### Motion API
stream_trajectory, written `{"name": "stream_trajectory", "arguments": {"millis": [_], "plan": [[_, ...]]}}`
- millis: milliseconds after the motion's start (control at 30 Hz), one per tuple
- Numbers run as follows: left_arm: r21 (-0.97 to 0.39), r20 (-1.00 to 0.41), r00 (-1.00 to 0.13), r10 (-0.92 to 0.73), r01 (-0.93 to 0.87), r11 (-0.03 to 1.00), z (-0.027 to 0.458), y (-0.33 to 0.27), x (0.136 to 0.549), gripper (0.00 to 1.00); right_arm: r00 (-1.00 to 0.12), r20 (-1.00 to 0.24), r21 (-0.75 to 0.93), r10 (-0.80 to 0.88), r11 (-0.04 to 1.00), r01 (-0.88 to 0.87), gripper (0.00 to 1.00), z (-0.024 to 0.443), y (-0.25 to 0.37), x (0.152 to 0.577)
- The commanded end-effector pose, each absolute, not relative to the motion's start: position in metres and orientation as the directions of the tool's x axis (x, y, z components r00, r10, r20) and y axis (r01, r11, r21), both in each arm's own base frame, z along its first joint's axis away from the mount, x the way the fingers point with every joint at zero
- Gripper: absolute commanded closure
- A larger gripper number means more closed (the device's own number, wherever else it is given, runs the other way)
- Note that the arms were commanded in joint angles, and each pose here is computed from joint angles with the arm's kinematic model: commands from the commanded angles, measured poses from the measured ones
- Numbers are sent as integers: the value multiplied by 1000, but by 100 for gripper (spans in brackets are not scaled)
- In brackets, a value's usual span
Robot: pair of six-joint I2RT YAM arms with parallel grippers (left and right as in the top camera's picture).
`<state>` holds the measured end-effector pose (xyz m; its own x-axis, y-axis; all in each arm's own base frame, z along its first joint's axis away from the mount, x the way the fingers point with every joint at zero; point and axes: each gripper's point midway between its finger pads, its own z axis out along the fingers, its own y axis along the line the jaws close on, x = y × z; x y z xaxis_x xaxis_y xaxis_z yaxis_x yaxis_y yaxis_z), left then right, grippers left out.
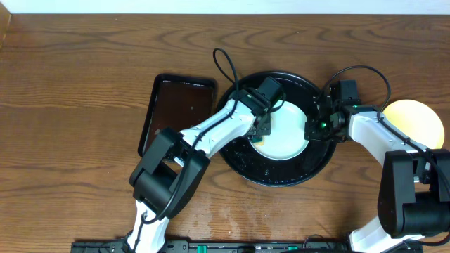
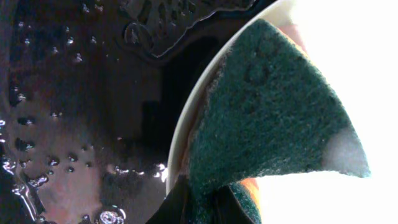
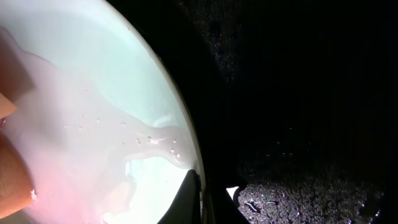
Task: Clean dirty plates on tray and stack at the side
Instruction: 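Scrub the pale green plate with the sponge while right gripper holds it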
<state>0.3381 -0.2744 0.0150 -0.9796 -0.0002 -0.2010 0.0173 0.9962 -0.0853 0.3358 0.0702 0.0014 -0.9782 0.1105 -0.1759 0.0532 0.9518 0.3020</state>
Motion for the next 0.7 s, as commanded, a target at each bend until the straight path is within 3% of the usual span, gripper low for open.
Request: {"name": "stream_trajectory", "arguments": {"millis": [0, 133, 267, 333, 433, 567, 667], "plan": [[84, -157, -987, 16, 3, 996, -25, -235, 332, 92, -983, -143, 218, 112, 973, 79, 99, -13, 57, 327], [-180, -61, -998, 22, 33, 983, -32, -292, 317, 92, -983, -143, 218, 113, 973, 80, 99, -13, 57, 327], [-265, -9, -1000, 14, 15, 964, -35, -311, 307, 92, -983, -143, 218, 113, 973, 80, 99, -13, 57, 327], [-195, -19, -1000, 0, 4, 981, -37, -295, 309, 92, -983, -142, 218, 113, 973, 80, 99, -13, 57, 326], [29, -89, -996, -19, -21, 999, -39, -250, 319, 93, -984, -140, 218, 113, 973, 80, 99, -13, 57, 326], [326, -202, -979, 28, -41, 944, -16, -197, 336, 92, -984, -140, 218, 113, 973, 80, 99, -13, 57, 326], [446, -258, -963, 75, -50, 893, 11, -181, 349, 92, -984, -141, 218, 113, 973, 81, 99, -13, 57, 326]]}}
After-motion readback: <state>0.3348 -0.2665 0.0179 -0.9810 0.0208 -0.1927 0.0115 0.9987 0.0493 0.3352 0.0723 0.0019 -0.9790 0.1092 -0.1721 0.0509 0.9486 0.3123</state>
